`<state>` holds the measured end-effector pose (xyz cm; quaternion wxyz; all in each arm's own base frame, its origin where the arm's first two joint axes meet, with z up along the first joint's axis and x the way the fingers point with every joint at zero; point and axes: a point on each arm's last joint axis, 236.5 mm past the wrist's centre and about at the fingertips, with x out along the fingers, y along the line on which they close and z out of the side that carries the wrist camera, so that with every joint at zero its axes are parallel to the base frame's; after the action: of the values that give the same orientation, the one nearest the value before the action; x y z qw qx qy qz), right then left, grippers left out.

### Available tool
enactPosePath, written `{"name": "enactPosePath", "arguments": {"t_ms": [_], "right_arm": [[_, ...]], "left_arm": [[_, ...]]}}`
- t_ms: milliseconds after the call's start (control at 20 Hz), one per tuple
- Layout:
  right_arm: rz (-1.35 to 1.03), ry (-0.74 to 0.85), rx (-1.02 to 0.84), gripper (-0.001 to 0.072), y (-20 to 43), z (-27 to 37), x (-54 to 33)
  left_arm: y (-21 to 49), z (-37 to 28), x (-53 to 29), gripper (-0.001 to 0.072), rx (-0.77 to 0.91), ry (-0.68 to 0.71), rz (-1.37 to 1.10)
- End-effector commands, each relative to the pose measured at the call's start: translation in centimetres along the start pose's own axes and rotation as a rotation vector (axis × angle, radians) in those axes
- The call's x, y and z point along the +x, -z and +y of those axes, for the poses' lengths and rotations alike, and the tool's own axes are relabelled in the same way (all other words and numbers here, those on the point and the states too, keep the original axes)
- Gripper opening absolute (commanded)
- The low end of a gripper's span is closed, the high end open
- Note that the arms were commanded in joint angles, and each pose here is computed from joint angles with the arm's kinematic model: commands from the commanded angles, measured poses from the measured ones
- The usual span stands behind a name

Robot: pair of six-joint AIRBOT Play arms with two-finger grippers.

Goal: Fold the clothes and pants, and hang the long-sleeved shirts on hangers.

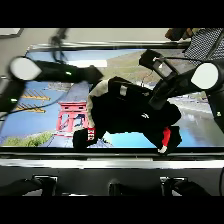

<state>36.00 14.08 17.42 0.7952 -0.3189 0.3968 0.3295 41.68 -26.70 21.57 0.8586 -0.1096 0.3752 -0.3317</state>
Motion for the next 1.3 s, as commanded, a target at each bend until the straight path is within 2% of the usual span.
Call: {"name": "enactPosePath", "arguments": {"t_ms": [0, 250, 400, 700, 950, 1050, 1100, 1150, 1200, 1250], "right_arm": [[-0.062, -0.016, -0.05, 0.0042, -1.5, 0.5, -0.2], [-0.074, -0.066, -0.118, 0.0042, -2.0, 1.2, 1.3], [-0.068, -0.082, -0.172, 0.0043, -2.0, 1.3, 2.0], [-0.087, -0.121, -0.247, 0.0043, -2.3, 2.2, 2.3], [-0.065, -0.187, -0.296, 0.0042, -1.5, 3.7, 2.1], [-0.067, -0.186, -0.295, 0.0042, -1.5, 3.7, 2.1], [-0.068, -0.186, -0.295, 0.0042, -1.5, 3.7, 2.1], [-0.071, -0.187, -0.294, 0.0042, -1.6, 3.7, 2.1], [-0.072, -0.188, -0.293, 0.0043, -1.6, 3.8, 2.1], [-0.075, -0.186, -0.292, 0.0044, -1.7, 3.7, 2.1]], "left_arm": [[1.8, 4.1, -4.5, 0.0698, 0.204, -0.061, 0.101], [5.7, 4.8, -2.6, 0.0675, 0.622, 0.013, 0.225], [7.6, 4.7, -0.9, 0.0676, 0.76, 0.052, 0.253], [9.6, 4.5, 1.3, 0.0676, 0.795, 0.139, 0.259], [9.8, 4.3, 3.0, 0.0674, 0.755, 0.189, 0.241], [10.0, 4.2, 3.5, 0.0643, 0.738, 0.206, 0.243], [10.1, 4.0, 3.6, 0.0529, 0.729, 0.215, 0.241], [10.1, 3.9, 3.7, 0.0337, 0.726, 0.221, 0.24], [10.1, 3.8, 3.7, 0.0108, 0.728, 0.223, 0.24], [10.1, 3.7, 3.7, 0.0024, 0.729, 0.222, 0.238]]}}
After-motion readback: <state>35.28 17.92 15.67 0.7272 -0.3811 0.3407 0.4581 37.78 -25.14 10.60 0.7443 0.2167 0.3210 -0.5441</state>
